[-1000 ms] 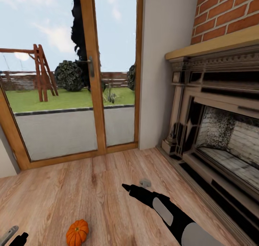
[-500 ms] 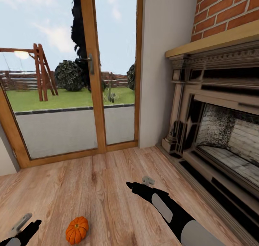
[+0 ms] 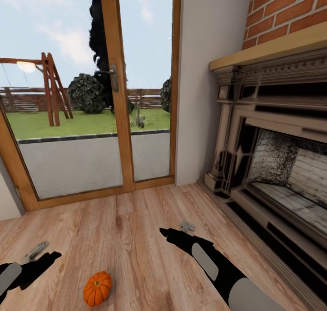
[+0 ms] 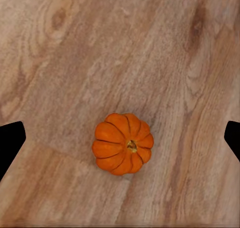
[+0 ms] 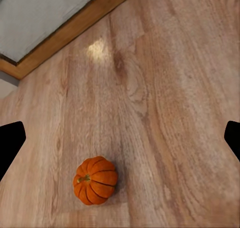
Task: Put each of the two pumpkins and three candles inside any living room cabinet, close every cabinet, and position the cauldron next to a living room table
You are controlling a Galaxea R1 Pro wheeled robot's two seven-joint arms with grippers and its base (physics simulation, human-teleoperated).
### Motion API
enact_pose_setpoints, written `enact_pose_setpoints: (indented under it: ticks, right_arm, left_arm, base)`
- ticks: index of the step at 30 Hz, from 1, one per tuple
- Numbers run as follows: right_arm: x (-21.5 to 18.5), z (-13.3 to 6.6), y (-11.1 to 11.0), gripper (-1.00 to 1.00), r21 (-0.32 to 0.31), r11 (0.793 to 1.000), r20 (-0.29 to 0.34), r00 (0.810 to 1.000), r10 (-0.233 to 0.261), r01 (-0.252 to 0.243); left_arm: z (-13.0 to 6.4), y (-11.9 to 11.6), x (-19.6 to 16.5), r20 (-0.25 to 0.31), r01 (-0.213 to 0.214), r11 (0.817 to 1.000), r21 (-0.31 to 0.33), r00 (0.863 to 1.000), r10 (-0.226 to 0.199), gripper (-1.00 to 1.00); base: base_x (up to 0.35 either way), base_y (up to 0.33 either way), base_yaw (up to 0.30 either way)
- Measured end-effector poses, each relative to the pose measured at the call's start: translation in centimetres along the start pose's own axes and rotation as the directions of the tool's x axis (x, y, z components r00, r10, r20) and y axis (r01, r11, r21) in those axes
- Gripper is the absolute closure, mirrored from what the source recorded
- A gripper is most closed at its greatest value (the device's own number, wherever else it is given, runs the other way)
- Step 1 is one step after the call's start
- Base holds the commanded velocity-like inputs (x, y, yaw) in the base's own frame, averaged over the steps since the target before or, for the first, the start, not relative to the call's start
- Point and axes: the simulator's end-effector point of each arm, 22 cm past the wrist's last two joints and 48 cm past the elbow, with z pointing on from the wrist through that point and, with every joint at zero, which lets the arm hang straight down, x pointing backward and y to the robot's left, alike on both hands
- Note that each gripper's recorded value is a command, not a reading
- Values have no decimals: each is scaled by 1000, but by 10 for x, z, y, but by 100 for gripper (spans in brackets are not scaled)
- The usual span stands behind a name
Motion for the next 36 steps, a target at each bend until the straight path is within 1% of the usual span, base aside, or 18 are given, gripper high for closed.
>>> enact_pose_setpoints:
  ticks: [6, 7, 9, 11, 13, 18, 21, 22, 24, 25, 28, 30, 34, 36]
  right_arm:
    - [-2, 0, 2, -100, -4, 1000, 3, 1000, -2, 2]
    - [0, 1, 1, -100, -3, 1000, -1, 1000, 0, 0]
    - [3, 3, -2, -100, 0, 1000, -7, 1000, 5, -5]
    - [6, 5, -4, -100, 1, 1000, -12, 1000, 7, -7]
    - [10, 7, -6, -100, 0, 1000, -19, 1000, 10, -10]
    - [19, 13, -10, -100, 2, 1000, -37, 999, 14, -14]
    - [14, 14, -2, -100, -16, 1000, -27, 1000, 8, -9]
    - [6, 14, 7, -100, -30, 1000, -10, 1000, 3, -3]
    - [2, 15, 10, -100, -26, 1000, 0, 1000, 2, -2]
    - [-4, 15, 14, -100, -28, 1000, 11, 1000, 0, 0]
    - [-8, 17, 18, -100, -34, 999, 20, 1000, -1, 2]
    - [-12, 19, 21, -100, -41, 999, 27, 1000, 0, 1]
    - [-6, 23, 16, -100, -34, 999, 20, 1000, 5, -5]
    - [-4, 25, 11, -100, -25, 1000, 23, 1000, -5, 5]
  left_arm:
    - [8, 8, 19, -34, 18, 1000, -23, 999, -19, -100]
    - [13, 17, 30, -52, 27, 999, -42, 998, -29, -100]
    - [17, 27, 38, -61, 37, 997, -63, 997, -41, -100]
    - [22, 36, 44, -60, 45, 996, -81, 997, -50, -100]
    - [24, 39, 47, -61, 46, 995, -89, 997, -51, -100]
    - [33, 39, 53, -42, 50, 994, -97, 998, -54, -100]
    - [37, 41, 58, -43, 51, 993, -105, 998, -55, -100]
    - [38, 42, 59, -44, 51, 993, -107, 997, -56, -100]
    - [41, 44, 62, -49, 50, 992, -111, 997, -56, -100]
    - [42, 43, 66, -55, 50, 993, -112, 997, -56, -100]
    - [48, 40, 80, -75, 43, 993, -113, 996, -52, -100]
    - [51, 39, 89, -91, 17, 993, -119, 995, -28, -100]
    - [56, 40, 100, -108, -9, 992, -129, 994, -5, -100]
    - [59, 41, 104, -115, -14, 991, -132, 993, -1, -100]
  base:
    - [0, 0, 0]
    - [0, 0, 0]
    - [0, 0, 0]
    - [0, 0, 0]
    - [0, 0, 0]
    - [0, 0, 0]
    - [0, 0, 0]
    - [0, 0, 0]
    - [0, 0, 0]
    - [0, 0, 0]
    - [0, 0, 0]
    - [0, 0, 0]
    - [0, 0, 0]
    - [0, 0, 0]
